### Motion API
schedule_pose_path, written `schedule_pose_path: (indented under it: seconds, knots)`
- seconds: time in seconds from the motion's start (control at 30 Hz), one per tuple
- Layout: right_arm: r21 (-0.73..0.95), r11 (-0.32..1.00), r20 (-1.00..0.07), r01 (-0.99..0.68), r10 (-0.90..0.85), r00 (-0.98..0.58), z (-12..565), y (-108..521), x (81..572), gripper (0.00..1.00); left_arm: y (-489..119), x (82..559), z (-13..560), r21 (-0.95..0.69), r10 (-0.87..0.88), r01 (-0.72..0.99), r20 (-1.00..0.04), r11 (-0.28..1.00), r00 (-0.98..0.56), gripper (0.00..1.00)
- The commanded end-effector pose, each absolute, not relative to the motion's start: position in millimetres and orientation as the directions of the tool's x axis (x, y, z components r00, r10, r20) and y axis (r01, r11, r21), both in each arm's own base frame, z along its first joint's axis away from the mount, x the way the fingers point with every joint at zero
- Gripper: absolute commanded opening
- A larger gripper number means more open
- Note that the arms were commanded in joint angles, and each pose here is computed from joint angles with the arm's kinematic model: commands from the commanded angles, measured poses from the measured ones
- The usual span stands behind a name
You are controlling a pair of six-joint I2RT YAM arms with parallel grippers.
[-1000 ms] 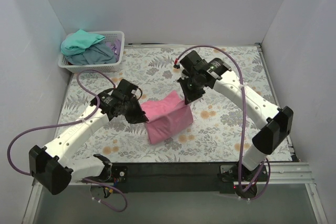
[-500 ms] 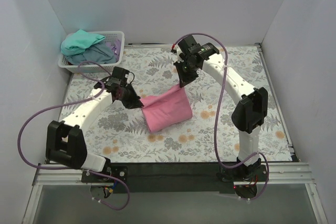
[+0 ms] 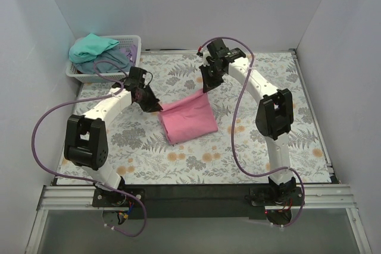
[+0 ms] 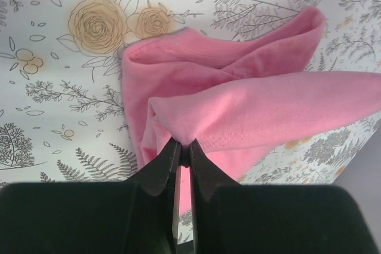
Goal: Fold and stack the t-shirts
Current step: Fold the tshirt
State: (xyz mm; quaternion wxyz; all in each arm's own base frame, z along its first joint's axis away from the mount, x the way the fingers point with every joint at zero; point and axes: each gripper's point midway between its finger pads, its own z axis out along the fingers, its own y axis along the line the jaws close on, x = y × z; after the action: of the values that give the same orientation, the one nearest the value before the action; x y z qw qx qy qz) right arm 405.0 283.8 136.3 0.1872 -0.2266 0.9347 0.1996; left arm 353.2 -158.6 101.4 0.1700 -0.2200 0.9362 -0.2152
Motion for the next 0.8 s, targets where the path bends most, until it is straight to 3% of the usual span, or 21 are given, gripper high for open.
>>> schedule_pose_path:
  seconds: [0.0, 0.13, 0.27, 0.33, 0.37, 0.47, 0.63, 0.67, 0.7, 0.77]
  knots:
    - [0.288, 0.774, -0.497, -0.564, -0.382, -0.779, 131, 294, 418, 0.01, -149, 342, 97, -0.459, -0.504, -0.361, -0.238, 0.812, -0.83, 0.0]
    - [0.295, 0.772, -0.486, -0.563, -0.385, -0.784, 115, 296, 420, 0.01, -142, 333, 76, -0.424, -0.528, -0.411, -0.207, 0.807, -0.823, 0.0]
    - [0.294, 0.773, -0.499, -0.563, -0.378, -0.78, 112, 297, 424, 0.01, -133, 336, 77, -0.401, -0.552, -0.435, -0.244, 0.806, -0.798, 0.0]
    - [0.285, 0.777, -0.51, -0.561, -0.372, -0.775, 113, 297, 428, 0.15, -127, 344, 82, -0.392, -0.561, -0.438, -0.289, 0.809, -0.776, 0.0]
    - [0.284, 0.777, -0.514, -0.562, -0.371, -0.773, 115, 297, 428, 0.24, -125, 348, 83, -0.392, -0.559, -0.433, -0.303, 0.811, -0.772, 0.03]
    - [0.278, 0.781, -0.533, -0.559, -0.359, -0.766, 125, 296, 428, 0.32, -125, 355, 87, -0.388, -0.55, -0.423, -0.316, 0.818, -0.773, 0.13]
    - [0.242, 0.807, -0.586, -0.538, -0.32, -0.744, 150, 281, 418, 0.38, -126, 348, 113, -0.432, -0.548, -0.386, -0.359, 0.815, -0.756, 0.5]
    - [0.245, 0.794, -0.653, -0.557, -0.29, -0.7, 175, 283, 418, 0.38, -129, 345, 119, -0.441, -0.543, -0.374, -0.364, 0.816, -0.756, 0.53]
    - [0.276, 0.795, -0.623, -0.541, -0.281, -0.73, 159, 279, 403, 0.38, -131, 341, 132, -0.464, -0.55, -0.36, -0.384, 0.809, -0.742, 0.53]
    - [0.334, 0.754, -0.664, -0.566, -0.238, -0.709, 180, 283, 387, 0.39, -143, 333, 145, -0.494, -0.542, -0.326, -0.394, 0.806, -0.742, 0.53]
